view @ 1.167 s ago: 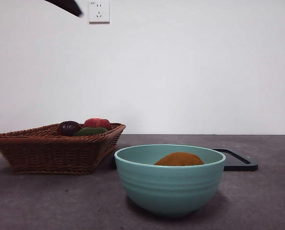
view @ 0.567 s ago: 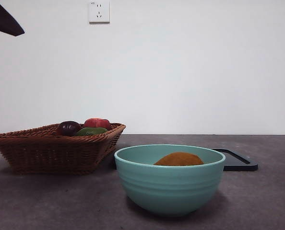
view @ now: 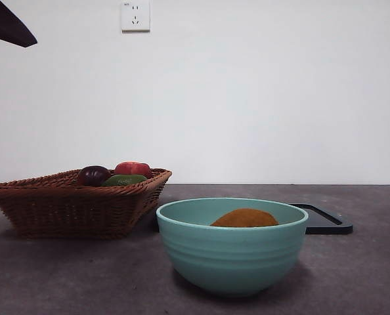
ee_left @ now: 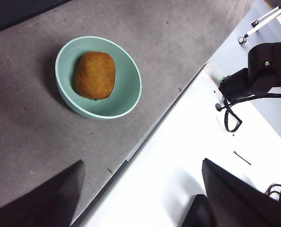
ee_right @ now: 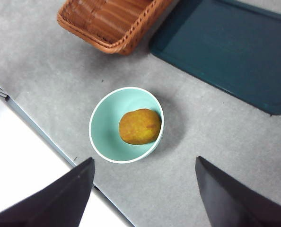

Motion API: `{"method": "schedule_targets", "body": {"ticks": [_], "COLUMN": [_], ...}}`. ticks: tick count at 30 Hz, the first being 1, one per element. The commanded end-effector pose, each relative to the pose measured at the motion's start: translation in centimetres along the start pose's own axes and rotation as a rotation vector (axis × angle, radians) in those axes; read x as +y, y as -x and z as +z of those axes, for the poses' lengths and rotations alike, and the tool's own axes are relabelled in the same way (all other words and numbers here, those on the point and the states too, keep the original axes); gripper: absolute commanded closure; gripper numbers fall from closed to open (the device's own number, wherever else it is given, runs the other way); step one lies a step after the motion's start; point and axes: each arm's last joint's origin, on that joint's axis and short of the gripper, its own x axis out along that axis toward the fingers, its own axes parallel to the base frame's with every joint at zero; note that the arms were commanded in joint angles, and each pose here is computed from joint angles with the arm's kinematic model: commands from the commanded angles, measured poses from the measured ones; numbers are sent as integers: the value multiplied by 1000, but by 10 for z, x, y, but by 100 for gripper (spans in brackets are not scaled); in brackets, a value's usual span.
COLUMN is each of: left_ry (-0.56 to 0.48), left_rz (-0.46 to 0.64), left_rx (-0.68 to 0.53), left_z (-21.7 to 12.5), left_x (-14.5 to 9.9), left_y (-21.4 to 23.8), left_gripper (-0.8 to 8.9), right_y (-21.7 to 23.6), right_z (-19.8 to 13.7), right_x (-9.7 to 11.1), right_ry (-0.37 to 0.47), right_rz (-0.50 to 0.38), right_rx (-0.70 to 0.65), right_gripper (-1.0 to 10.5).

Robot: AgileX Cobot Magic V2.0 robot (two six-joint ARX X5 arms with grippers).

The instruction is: Pick up the wifruite, put it on the bowl, pick up the plate, put it on desk

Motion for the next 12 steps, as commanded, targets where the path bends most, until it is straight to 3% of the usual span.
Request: {"method": "schedule_targets", "body": {"ticks": [1, 12], "left_ry": [-24, -33], "left_rz": [-12, -14], "left_rx": [-15, -30], "left_z": [3, 5], "left_x": [-2, -3], "left_y": [0, 0], "left_gripper": [415, 415], "right_y": [-9, -89], "right_z": [2, -27], "right_x": [-3, -20], "right_ry": [-22, -117], "right_rz": [2, 54], "right_rx": [22, 72], "right_gripper": [609, 610]}}
